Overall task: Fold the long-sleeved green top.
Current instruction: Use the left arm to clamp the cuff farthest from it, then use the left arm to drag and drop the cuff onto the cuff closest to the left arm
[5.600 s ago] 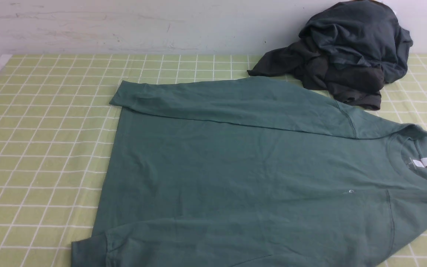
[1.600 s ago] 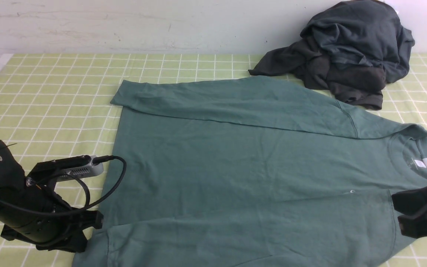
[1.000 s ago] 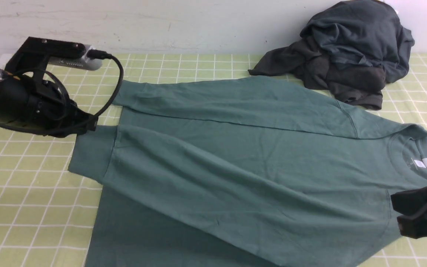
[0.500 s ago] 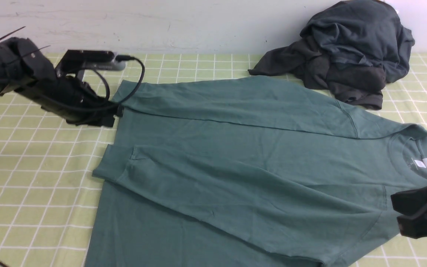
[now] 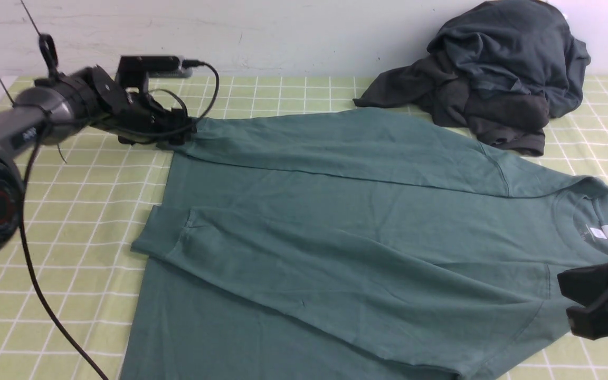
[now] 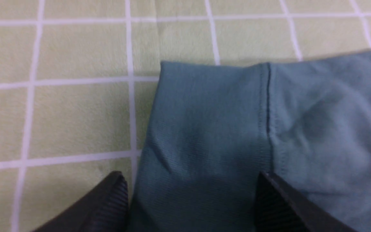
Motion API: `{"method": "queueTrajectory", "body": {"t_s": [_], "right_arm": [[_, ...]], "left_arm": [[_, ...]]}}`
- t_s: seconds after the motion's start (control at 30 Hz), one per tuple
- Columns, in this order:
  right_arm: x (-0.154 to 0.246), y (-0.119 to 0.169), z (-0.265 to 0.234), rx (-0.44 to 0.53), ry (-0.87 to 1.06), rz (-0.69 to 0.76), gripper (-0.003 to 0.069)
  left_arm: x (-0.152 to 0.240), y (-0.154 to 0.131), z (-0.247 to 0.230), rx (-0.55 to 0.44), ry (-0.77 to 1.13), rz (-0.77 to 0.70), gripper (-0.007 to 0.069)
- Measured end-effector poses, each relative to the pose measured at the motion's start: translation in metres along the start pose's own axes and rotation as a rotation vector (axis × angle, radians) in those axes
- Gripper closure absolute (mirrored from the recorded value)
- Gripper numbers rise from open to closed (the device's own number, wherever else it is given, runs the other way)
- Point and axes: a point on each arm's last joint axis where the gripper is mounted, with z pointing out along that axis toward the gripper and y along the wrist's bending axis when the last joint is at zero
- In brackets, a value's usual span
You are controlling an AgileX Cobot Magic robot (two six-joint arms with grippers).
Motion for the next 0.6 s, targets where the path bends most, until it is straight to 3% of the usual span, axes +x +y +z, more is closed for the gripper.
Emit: {"method": "queueTrajectory", "body": {"t_s": [0.13, 0.23, 0.27, 0.37, 0.6], "right_arm": [[0.0, 0.0, 0.0, -0.001, 0.0, -0.006, 0.0673], [0.0, 0.0, 0.0, 0.0, 0.0, -0.006, 0.0673], [0.0, 0.0, 0.0, 0.0, 0.0, -0.008, 0.0673], [0.0, 0.0, 0.0, -0.003, -0.001, -0.004, 0.0673], [0.0, 0.0, 0.0, -0.004, -0.001, -0.003, 0.0673]], "left_arm": [[-0.005, -0.002, 0.005, 0.031, 0.011, -0.017, 0.0246], [-0.006, -0.004, 0.003, 0.055, 0.045, -0.003, 0.0372], [-0.009, -0.006, -0.001, 0.07, 0.069, 0.01, 0.0473], [-0.02, -0.012, -0.02, 0.098, 0.125, 0.052, 0.058], [-0.058, -0.038, -0.112, 0.209, 0.28, 0.081, 0.0588]]}}
